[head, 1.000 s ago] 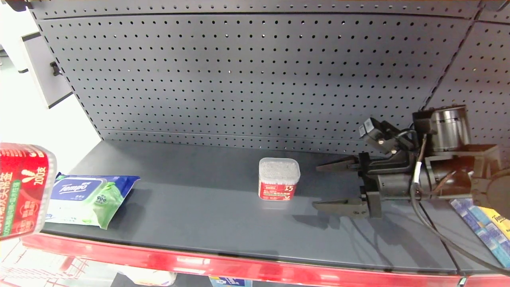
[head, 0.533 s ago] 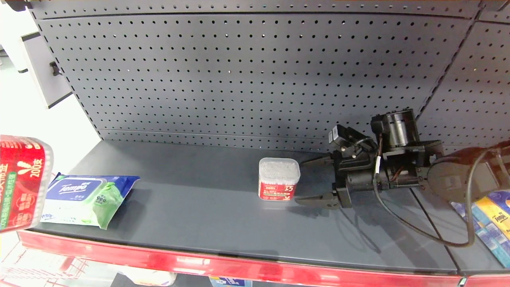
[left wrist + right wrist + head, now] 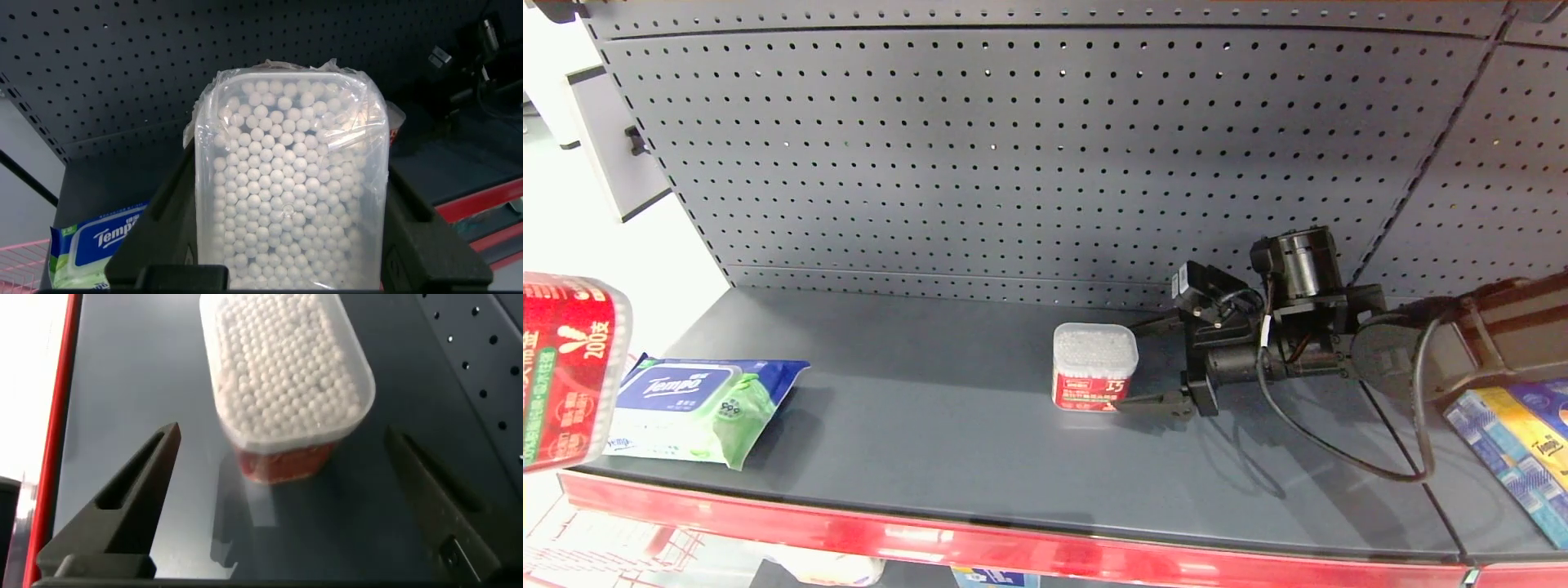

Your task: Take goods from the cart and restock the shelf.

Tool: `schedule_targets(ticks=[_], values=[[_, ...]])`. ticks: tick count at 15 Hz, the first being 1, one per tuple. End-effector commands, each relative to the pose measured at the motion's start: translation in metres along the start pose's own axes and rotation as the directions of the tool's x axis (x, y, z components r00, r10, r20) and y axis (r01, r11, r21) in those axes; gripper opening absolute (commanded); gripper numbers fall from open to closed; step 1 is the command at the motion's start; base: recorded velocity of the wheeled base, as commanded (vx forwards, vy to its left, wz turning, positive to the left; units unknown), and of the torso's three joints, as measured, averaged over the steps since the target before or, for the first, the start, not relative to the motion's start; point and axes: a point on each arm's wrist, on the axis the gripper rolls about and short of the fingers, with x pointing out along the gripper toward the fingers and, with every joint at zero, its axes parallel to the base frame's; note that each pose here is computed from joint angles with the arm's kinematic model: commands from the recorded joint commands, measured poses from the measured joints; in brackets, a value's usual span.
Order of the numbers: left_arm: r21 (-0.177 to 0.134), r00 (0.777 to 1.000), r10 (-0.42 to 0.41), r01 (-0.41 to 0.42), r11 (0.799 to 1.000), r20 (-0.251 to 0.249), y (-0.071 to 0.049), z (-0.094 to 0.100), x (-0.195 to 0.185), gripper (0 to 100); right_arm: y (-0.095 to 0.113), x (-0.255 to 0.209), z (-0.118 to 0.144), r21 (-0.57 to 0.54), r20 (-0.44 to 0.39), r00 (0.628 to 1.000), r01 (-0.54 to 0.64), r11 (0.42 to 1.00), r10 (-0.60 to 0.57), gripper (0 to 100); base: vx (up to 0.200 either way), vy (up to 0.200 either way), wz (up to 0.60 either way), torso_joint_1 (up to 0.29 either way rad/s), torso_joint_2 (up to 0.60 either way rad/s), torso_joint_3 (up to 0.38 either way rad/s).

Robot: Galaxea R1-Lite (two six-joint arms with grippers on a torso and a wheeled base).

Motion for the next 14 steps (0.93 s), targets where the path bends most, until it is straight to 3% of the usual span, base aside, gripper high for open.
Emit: schedule_targets(ticks=[1, 14], values=[[-0.001, 1.0, -0.001, 0.001, 1.0, -0.001, 0.0, 0.0, 0.0, 0, 0.0, 0.004, 0.002, -0.004, 0.005, 1.0, -0.007, 1.0, 0.007, 100, 0.0, 0.0, 0.0, 0.0, 0.0, 0.0], [-0.013, 1.0, -0.001, 0.001, 1.0, -0.007, 0.0, -0.002, 0.0, 0, -0.007, 0.029, 0.005, 0.018, 0.012, 0.999, -0.032, 0.999, 0.032, 100, 0.0, 0.0, 0.0, 0.0, 0.0, 0.0]])
